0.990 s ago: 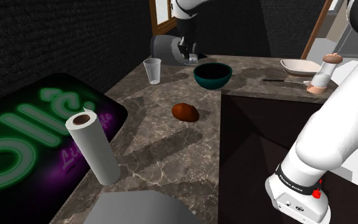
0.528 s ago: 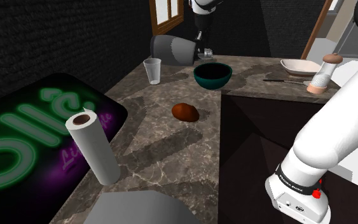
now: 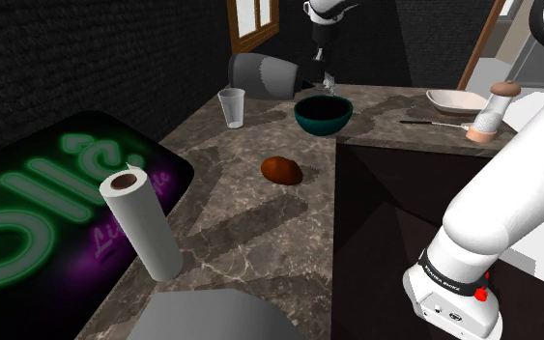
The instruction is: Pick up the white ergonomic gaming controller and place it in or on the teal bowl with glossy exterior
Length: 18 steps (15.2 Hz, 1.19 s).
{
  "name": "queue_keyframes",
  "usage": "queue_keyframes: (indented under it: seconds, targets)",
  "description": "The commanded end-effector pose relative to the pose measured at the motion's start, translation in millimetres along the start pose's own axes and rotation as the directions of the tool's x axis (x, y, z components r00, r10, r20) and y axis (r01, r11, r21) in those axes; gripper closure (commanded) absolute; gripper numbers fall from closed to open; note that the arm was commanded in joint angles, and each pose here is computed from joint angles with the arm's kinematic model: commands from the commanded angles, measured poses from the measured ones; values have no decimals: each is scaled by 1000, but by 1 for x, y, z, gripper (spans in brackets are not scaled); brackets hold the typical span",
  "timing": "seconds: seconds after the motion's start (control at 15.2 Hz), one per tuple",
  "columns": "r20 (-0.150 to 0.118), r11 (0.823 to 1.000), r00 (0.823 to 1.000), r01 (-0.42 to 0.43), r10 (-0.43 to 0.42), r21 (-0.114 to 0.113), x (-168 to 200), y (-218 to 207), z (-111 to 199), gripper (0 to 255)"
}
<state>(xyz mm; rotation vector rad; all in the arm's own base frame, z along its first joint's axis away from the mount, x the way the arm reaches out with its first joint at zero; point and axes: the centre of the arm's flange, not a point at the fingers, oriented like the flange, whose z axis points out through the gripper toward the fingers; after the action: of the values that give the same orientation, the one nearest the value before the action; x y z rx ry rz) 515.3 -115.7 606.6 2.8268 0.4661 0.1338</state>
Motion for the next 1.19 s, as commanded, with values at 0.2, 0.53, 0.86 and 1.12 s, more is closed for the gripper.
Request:
queue_keyframes:
  seconds: [0.2, 0.53, 0.86, 1.12]
  targets:
    - [0, 1000, 1000, 1, -1, 0, -2, -6, 26, 255]
    - [0, 1000, 1000, 1, -1, 0, -3, -14, 52, 255]
    - [0, 1000, 1000, 1, -1, 0, -4, -18, 65, 255]
    - [0, 1000, 1000, 1, -1, 0, -4, -18, 65, 255]
